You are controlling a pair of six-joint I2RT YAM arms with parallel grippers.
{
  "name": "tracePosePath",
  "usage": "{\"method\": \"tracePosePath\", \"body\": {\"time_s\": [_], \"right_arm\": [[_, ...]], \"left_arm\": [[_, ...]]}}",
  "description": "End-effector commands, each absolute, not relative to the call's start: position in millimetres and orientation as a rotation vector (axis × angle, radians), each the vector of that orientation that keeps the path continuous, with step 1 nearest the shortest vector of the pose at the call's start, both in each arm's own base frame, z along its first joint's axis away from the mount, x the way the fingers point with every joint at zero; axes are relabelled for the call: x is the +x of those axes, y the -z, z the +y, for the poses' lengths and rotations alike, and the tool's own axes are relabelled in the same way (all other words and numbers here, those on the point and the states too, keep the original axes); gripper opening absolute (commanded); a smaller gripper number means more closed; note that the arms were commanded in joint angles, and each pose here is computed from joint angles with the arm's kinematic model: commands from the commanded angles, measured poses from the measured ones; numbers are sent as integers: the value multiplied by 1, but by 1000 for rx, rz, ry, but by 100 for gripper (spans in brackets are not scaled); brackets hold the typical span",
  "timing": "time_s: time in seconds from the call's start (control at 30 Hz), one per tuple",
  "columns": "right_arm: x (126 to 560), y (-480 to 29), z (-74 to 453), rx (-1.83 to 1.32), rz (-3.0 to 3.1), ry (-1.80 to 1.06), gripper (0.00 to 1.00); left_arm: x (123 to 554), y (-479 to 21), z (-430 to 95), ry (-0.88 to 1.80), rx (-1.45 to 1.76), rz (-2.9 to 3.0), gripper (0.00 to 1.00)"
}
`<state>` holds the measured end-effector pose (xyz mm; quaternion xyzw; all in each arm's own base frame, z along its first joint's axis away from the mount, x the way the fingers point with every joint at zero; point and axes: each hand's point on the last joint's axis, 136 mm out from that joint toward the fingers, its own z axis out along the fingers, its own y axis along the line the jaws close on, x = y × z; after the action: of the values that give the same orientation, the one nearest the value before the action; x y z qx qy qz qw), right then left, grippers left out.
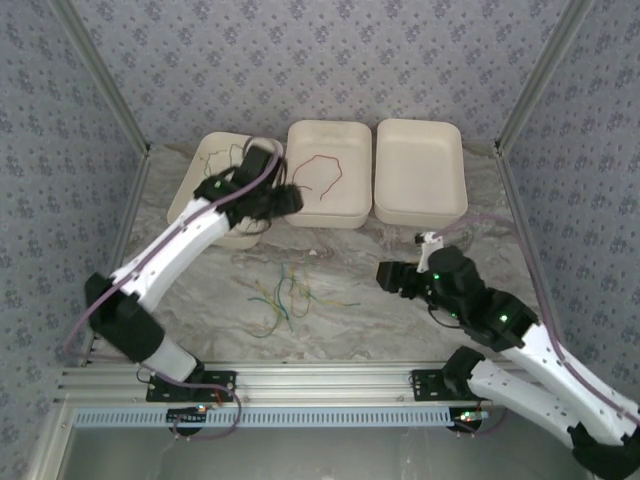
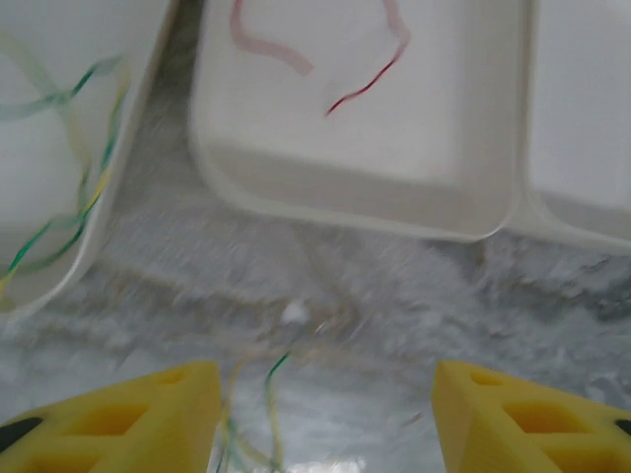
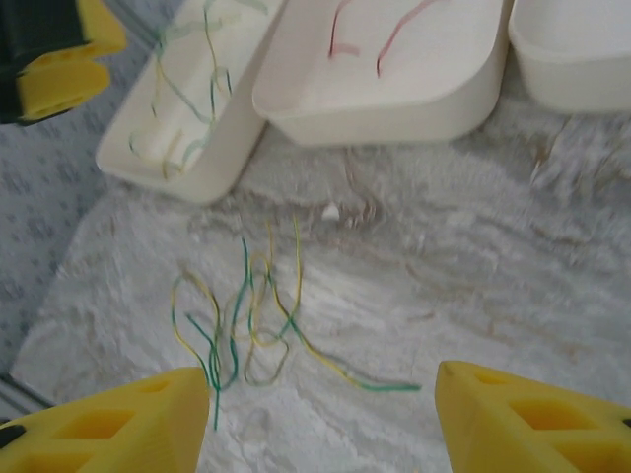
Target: Untangle the cables
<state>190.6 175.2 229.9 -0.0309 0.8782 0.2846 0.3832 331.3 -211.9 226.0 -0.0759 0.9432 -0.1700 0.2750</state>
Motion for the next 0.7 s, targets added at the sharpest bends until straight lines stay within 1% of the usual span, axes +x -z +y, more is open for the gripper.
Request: {"method": "tracePosePath", "body": {"time_s": [0.0, 0.07, 0.17, 0.23, 0.37, 0.53, 0.6, 0.63, 0.67], "right_arm": [[193, -209, 197, -35, 2257, -686, 64], [187, -191, 221, -83, 2302, -681, 65], [177, -166, 252, -127, 2358, -693, 65], [171, -152, 269, -153, 2386, -698, 66], [164, -134, 293, -192, 2411, -689, 66], [162, -126, 303, -213, 2417, -691, 66], [162, -123, 303, -208, 2423, -683, 66], [162, -122, 302, -203, 2426, -679, 65], [162, -121, 301, -197, 2426, -677, 65]], "left_arm": [[292, -164, -179, 411, -403, 2594, 58], [267, -139, -172, 452, -461, 2609, 58], [243, -116, -158, 453, -520, 2622, 58], [236, -106, -152, 448, -548, 2622, 64], [232, -87, -155, 482, -582, 2643, 65], [246, -71, -175, 597, -624, 2616, 64], [247, -64, -182, 608, -623, 2644, 59], [247, -59, -184, 597, -619, 2663, 51], [246, -55, -186, 596, -619, 2672, 40]]}}
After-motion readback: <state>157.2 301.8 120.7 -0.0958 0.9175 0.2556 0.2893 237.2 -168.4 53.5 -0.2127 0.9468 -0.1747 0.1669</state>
